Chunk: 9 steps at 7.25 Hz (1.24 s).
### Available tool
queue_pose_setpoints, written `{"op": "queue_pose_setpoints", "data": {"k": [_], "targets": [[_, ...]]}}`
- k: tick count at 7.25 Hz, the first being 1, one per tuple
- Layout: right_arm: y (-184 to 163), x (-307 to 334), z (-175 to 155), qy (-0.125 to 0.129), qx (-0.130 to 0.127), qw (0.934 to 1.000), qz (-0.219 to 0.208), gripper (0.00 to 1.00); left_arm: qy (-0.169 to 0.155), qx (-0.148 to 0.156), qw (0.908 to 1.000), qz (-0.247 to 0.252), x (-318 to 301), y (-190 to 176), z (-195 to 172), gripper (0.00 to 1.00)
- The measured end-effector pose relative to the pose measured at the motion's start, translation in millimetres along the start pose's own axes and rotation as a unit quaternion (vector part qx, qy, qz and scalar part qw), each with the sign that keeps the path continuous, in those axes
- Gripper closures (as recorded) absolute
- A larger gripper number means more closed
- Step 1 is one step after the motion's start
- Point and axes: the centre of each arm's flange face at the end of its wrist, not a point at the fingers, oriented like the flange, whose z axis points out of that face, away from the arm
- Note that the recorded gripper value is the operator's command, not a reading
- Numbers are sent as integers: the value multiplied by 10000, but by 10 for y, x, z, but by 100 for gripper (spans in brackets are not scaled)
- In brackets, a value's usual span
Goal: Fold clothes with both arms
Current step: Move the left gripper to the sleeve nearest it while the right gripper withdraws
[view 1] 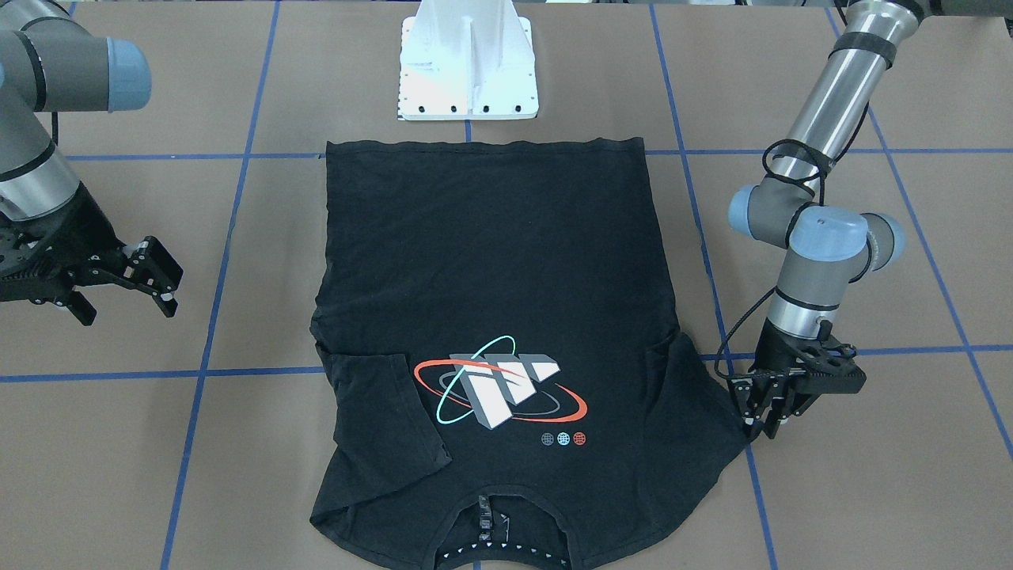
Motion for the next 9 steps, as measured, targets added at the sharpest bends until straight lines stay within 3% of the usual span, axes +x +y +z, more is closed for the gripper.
{"op": "queue_pose_setpoints", "data": {"k": [9], "targets": [[7, -12, 13, 3, -9, 10000, 18, 0, -14, -21, 9999, 118, -49, 41, -5, 65]]}}
